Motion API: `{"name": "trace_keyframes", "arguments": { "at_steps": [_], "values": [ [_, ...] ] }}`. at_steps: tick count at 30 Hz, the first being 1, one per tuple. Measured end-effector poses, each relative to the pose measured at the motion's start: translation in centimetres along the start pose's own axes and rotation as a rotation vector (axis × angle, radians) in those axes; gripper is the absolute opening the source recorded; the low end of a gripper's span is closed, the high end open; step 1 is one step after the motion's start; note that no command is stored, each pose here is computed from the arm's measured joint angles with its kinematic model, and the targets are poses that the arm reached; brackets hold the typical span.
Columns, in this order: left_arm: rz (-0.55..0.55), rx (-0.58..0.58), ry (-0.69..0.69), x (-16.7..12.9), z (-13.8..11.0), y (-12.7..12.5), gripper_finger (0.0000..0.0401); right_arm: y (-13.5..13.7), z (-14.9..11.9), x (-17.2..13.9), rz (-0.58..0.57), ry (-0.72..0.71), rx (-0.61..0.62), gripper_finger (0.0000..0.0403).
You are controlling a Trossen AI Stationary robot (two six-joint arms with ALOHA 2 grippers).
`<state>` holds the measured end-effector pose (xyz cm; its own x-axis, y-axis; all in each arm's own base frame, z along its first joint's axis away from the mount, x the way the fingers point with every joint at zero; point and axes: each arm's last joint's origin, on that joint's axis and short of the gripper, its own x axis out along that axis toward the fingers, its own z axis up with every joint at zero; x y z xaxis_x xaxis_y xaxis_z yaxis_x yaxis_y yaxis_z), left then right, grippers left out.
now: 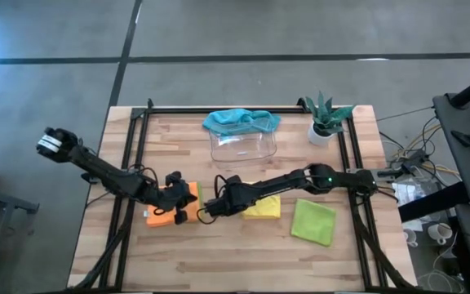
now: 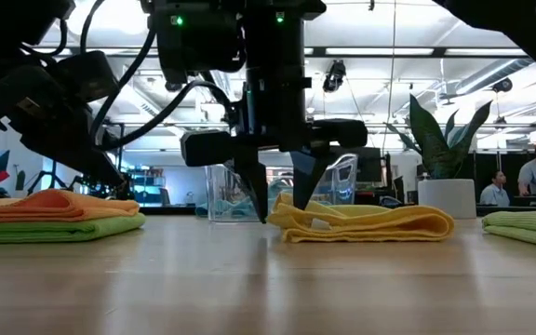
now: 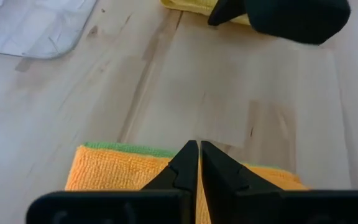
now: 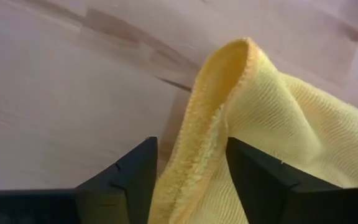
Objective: Fold microfiber towels
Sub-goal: Fold the yellow microfiber cloth
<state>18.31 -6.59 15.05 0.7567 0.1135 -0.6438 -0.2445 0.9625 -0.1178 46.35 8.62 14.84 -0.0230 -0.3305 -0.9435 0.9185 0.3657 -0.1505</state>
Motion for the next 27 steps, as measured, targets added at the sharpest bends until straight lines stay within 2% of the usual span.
{"name": "trace_keyframes", "arguments": {
  "at_steps": [14, 27],
  "values": [
    [0.053, -0.005, -0.041, 0.0, 0.2, 0.1, 0.0004, 0.0, -0.1, 0.2, -0.003, 0.011, -0.015, 0.0056],
    [0.0, -0.018, -0.021, -0.1, 0.3, -0.1, 0.0004, 1.0, 1.3, -3.5, 0.147, -0.022, -0.014, 0.0019]
  ]
}}
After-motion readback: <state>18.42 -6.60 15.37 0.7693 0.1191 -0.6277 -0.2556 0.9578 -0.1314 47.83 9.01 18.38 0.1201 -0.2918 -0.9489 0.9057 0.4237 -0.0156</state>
